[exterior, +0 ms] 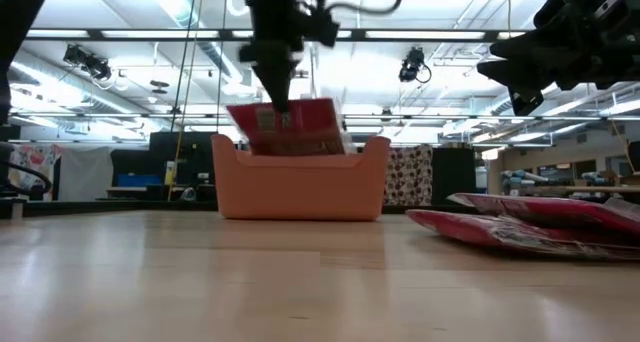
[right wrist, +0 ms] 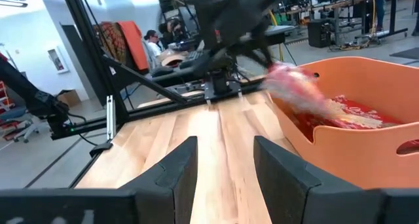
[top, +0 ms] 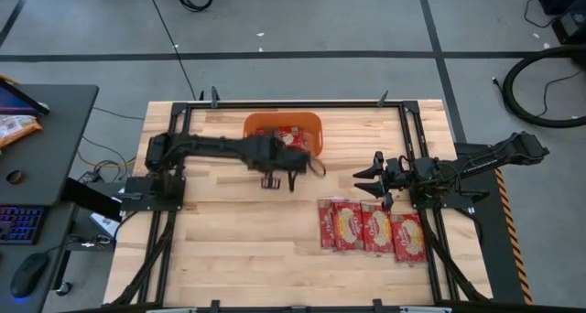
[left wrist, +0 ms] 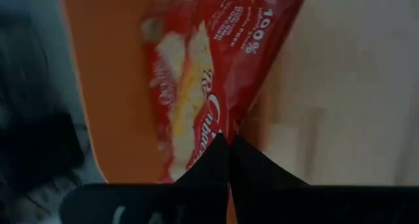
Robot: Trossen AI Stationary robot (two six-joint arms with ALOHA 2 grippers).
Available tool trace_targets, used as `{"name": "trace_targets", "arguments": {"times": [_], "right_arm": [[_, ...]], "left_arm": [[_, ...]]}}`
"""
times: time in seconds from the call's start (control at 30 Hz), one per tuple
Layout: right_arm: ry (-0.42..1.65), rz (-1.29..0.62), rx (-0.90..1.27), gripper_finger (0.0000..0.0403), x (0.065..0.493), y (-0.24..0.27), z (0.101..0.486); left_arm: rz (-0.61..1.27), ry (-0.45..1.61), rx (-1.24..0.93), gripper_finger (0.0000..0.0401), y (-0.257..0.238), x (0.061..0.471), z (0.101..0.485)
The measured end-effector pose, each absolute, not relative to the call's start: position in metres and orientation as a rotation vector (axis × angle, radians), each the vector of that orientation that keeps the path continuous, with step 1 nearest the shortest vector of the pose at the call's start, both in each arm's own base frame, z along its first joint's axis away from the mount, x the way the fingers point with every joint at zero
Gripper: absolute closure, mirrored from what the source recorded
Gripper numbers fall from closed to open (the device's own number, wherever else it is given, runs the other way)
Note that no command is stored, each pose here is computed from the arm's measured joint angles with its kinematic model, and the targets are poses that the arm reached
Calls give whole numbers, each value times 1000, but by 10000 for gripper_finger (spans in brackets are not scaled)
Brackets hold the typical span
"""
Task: Sort popcorn bags into baskets
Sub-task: Put the red popcorn bag into the orange bin
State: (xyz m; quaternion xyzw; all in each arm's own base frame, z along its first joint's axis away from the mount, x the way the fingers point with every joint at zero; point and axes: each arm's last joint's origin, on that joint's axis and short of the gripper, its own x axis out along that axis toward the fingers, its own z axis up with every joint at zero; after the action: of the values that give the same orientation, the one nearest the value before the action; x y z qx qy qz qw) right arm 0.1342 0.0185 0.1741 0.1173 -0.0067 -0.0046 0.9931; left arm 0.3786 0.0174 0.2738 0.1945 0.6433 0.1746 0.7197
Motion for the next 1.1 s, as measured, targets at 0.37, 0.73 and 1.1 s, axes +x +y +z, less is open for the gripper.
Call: {"name": "trace_targets", "arguments": {"times": [0.37, 0.73, 1.1], "right_arm": [[-13, -10, 235, 249, 134, 18, 174], [149, -99, 237, 249, 140, 21, 167], [327, -5, 127, 249, 168, 53, 179]], "left_arm": [[533, 1506, 239, 371, 103, 383, 243], [262, 1194, 294, 278, 65, 413, 261], [102, 1106, 266, 295, 42, 418, 249]]}}
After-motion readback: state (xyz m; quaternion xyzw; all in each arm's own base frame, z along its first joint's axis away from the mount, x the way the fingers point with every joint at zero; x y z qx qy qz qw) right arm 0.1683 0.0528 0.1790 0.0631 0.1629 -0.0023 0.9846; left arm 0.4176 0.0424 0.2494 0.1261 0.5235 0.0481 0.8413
